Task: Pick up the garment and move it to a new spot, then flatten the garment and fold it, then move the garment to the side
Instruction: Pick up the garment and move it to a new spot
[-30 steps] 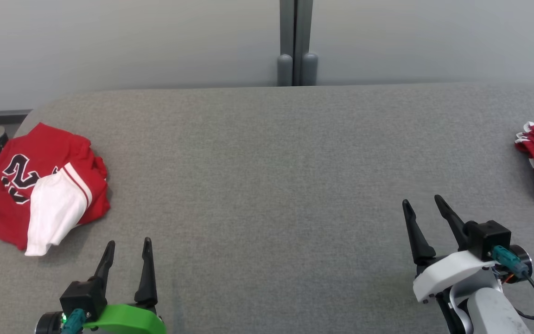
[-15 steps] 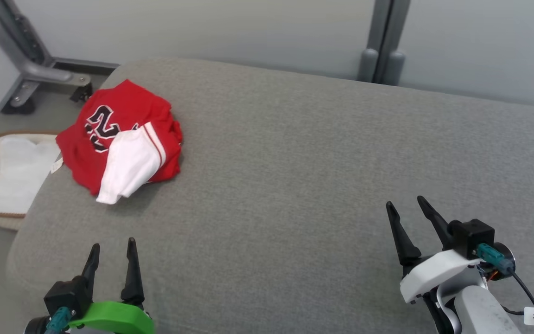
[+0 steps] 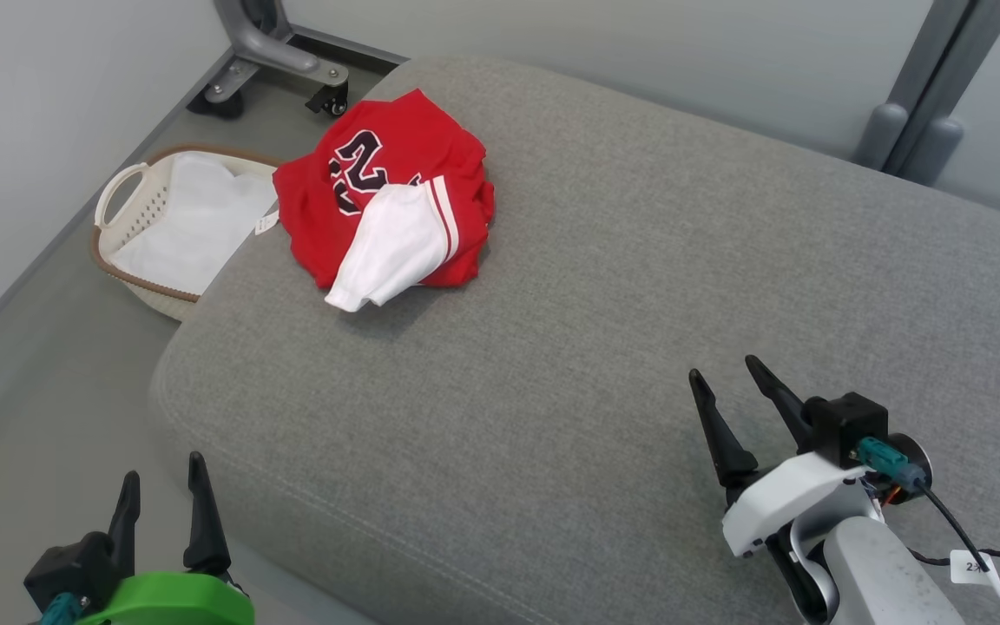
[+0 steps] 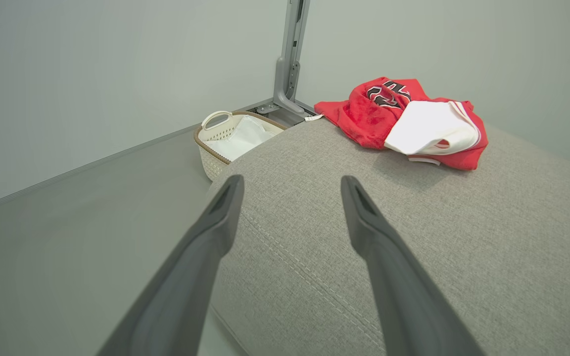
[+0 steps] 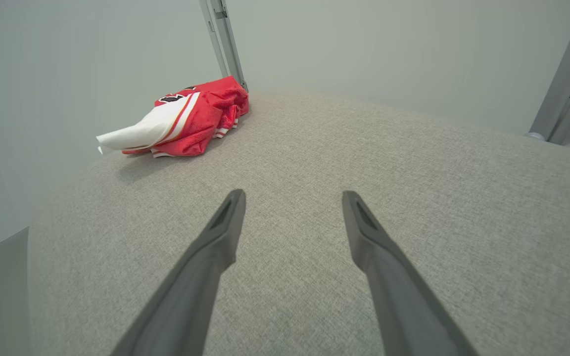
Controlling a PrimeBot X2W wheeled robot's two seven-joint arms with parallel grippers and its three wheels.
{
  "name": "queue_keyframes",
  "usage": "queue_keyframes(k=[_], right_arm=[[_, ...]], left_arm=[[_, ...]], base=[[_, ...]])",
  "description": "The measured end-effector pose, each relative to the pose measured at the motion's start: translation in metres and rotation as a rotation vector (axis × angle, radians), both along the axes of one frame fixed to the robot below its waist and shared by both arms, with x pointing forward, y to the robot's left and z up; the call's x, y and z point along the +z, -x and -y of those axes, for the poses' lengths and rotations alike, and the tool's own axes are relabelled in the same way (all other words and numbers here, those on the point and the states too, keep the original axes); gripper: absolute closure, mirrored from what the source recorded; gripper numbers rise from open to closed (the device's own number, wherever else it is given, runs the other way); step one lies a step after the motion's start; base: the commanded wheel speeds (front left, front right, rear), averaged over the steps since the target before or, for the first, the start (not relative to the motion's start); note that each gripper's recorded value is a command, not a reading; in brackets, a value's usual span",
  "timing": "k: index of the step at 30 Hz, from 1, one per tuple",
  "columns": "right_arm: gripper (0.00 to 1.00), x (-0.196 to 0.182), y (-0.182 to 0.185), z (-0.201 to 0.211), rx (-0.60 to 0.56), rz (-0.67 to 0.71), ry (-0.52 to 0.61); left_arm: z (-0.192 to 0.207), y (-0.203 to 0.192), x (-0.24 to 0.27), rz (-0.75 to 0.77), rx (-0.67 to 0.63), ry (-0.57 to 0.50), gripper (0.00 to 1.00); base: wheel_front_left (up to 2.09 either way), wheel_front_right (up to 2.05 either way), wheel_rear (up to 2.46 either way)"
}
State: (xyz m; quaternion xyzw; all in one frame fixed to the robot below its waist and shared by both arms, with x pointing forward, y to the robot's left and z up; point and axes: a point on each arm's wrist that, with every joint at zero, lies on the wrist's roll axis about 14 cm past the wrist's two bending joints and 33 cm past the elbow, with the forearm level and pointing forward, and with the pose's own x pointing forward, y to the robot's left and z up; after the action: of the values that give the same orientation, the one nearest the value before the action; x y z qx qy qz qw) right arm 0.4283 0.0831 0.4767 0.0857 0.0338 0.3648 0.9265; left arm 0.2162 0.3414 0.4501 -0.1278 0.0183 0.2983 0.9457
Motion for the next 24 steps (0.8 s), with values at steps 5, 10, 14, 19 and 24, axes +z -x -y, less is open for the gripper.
queue_keyframes(k=[5, 10, 14, 19, 24], right_arm=[[0.0, -0.01, -0.006, -0.006, 0.012, -0.018, 0.004], [0.0, -0.019, -0.015, -0.002, -0.006, -0.021, 0.017], [0.0, -0.017, -0.027, -0.005, -0.007, 0.007, 0.012], [0.0, -0.017, -0.045, -0.002, -0.026, 0.029, 0.003], [0.0, -0.018, -0.062, 0.006, -0.057, 0.045, -0.011]], left_arm=[[-0.003, -0.001, 0.0, -0.027, 0.007, -0.021, 0.0], [-0.004, -0.023, 0.001, -0.033, -0.024, -0.026, 0.0], [-0.014, -0.052, 0.011, -0.017, -0.037, -0.042, 0.0], [-0.021, -0.105, 0.031, 0.013, -0.12, -0.085, 0.0], [-0.033, -0.152, 0.049, 0.011, -0.214, -0.144, 0.0]], base=[[0.0, 0.0, 0.0], [0.0, 0.0, 0.0], [0.0, 0.0, 0.0], [0.0, 0.0, 0.0], [0.0, 0.0, 0.0]])
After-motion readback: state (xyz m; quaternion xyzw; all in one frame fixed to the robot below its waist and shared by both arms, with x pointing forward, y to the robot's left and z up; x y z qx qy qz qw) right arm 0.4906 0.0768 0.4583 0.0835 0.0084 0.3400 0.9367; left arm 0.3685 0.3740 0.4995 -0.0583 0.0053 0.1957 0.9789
